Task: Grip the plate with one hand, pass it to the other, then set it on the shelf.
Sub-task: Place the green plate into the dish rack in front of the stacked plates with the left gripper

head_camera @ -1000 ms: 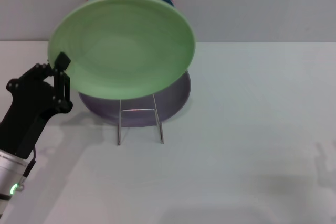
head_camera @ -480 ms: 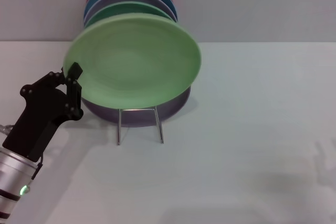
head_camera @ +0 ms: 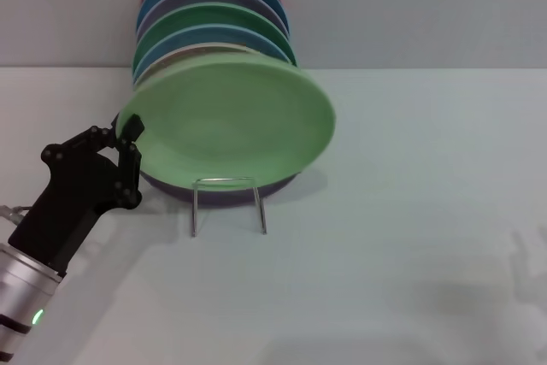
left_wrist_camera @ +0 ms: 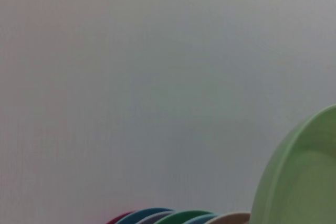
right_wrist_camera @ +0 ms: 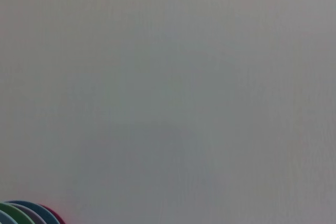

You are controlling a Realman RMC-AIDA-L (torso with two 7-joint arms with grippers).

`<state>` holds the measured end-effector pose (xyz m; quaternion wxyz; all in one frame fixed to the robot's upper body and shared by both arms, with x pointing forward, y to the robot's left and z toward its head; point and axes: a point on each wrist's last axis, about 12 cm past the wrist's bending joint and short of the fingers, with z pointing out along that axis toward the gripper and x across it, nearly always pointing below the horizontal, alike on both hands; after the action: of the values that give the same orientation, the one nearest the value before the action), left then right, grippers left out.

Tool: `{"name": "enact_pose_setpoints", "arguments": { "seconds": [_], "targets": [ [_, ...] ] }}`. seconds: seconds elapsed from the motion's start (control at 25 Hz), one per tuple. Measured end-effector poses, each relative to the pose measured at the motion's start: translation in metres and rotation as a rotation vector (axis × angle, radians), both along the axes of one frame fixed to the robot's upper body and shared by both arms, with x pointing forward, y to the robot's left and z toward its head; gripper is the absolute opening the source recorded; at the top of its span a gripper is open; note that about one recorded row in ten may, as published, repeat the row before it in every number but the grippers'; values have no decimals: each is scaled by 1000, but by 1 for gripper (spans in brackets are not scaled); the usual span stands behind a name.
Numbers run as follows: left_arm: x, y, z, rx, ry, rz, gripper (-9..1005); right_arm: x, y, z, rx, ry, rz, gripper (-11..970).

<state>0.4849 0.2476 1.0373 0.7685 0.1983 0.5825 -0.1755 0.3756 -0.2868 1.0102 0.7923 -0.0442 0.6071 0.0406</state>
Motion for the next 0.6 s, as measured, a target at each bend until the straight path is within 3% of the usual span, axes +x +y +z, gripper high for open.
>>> {"name": "enact_pose_setpoints", "arguments": {
  "seconds": [0.6],
  "targets": [
    [5,9,-10,114,45,3,69,2,2,-1,5,7,6,406]
  ]
}}
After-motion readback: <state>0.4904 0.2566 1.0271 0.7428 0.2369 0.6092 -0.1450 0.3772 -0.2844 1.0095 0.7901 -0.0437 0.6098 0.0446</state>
